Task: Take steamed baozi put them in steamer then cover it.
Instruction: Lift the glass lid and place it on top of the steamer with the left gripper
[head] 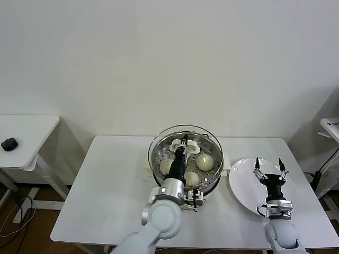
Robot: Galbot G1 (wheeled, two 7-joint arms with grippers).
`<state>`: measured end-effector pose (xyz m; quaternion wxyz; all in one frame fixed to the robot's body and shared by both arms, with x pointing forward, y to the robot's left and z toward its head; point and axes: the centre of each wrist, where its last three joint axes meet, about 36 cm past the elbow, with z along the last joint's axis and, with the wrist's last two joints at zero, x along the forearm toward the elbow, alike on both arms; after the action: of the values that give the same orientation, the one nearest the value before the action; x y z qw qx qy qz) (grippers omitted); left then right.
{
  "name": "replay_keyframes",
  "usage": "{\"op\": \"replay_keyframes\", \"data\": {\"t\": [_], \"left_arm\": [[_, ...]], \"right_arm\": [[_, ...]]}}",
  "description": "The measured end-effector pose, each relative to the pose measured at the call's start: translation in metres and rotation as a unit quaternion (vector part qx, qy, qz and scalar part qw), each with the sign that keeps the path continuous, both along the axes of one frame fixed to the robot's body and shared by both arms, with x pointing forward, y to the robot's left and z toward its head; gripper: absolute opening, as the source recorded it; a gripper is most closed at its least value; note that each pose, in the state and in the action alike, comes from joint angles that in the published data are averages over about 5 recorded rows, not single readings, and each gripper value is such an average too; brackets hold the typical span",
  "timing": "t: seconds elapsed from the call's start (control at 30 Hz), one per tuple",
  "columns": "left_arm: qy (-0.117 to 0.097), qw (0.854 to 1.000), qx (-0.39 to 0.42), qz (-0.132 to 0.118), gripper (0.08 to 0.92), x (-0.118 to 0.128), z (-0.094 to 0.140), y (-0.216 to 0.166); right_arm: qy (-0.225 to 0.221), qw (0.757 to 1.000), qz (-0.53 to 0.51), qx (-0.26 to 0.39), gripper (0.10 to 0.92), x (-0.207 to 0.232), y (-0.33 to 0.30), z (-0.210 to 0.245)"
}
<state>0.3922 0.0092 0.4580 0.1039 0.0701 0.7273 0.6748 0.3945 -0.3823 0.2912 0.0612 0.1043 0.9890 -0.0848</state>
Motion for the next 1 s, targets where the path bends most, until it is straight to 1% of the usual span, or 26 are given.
{"op": "replay_keyframes", "data": {"t": [0.23, 0.5, 1.0], "left_arm": [[0.006, 1.0, 0.018, 0.003, 0.191, 0.007, -0.008, -0.016], [0.014, 0.999, 0.03, 0.006, 0.191, 0.01, -0.016, -0.026], [0.023, 0.999, 0.042, 0.013, 0.191, 0.013, -0.023, -0.03]], "right_arm": [[0.0, 1.0, 0.0, -0.001, 0.823, 0.002, 0.0, 0.0], [0.002, 1.0, 0.001, -0.002, 0.823, 0.004, 0.001, -0.001], [0.001, 1.0, 0.001, -0.003, 0.823, 0.006, 0.001, -0.001]]}}
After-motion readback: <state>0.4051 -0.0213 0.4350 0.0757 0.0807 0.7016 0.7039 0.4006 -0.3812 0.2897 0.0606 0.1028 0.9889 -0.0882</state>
